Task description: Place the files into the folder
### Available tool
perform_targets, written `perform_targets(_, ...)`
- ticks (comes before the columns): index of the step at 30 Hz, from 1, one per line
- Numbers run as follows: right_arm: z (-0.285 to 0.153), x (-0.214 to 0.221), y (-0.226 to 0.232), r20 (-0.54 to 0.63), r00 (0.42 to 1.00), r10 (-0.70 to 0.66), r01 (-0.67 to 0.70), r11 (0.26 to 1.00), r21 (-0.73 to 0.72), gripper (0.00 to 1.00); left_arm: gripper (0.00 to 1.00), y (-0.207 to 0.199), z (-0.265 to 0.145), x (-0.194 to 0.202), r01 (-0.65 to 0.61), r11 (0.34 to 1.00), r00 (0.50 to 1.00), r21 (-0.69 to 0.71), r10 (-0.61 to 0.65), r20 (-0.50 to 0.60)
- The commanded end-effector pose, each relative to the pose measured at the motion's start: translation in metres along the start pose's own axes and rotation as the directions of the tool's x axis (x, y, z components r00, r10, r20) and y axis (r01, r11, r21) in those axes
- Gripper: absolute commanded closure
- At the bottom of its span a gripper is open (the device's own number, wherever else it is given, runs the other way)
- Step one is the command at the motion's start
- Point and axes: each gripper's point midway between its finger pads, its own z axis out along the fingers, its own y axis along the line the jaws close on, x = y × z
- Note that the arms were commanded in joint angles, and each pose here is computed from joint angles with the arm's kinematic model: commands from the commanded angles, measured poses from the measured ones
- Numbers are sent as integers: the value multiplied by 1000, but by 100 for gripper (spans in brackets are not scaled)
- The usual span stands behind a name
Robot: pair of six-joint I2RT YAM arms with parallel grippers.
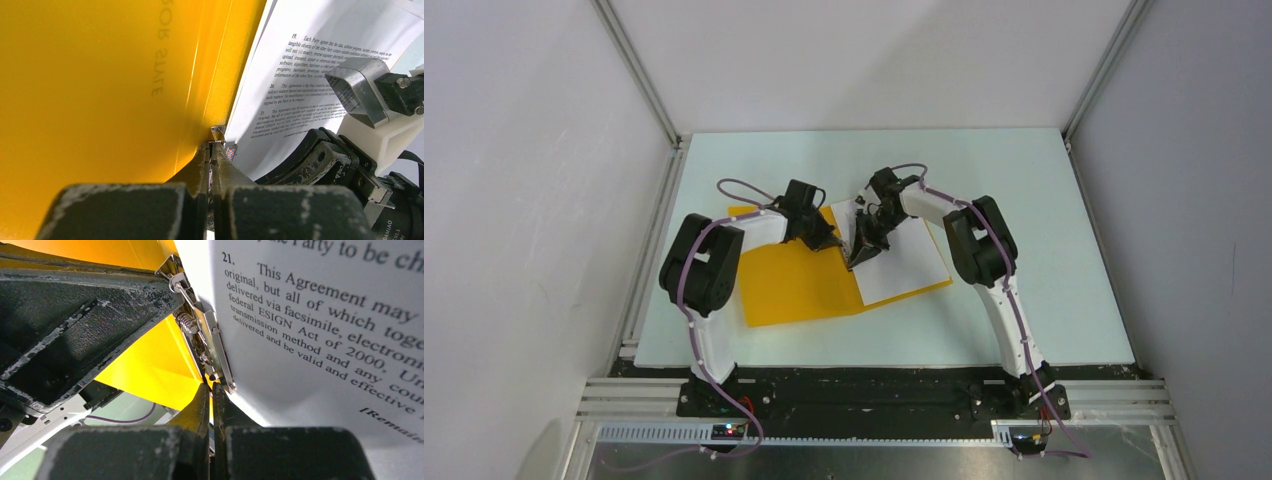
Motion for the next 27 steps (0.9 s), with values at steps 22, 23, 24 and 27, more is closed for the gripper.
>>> perform_targets(22, 60, 10, -61, -63, 997, -37, 54, 955, 292, 100, 100, 67, 24, 53, 90, 969, 987, -230, -118, -110)
perform_targets(23, 63, 9, -48, -67, 997, -45, 59, 974, 218, 100, 100, 66, 25, 55, 93, 970, 986, -226, -121, -112)
perform_targets(24, 62, 6, -41, -63, 997, -49, 59, 983, 176, 100, 100, 66, 26, 56, 103, 969, 985, -224, -130, -112)
perform_targets(27, 58, 3, -7, -61, 997, -47, 48, 999, 12, 100, 100, 67, 27, 60, 106, 968, 984, -227, -135, -117)
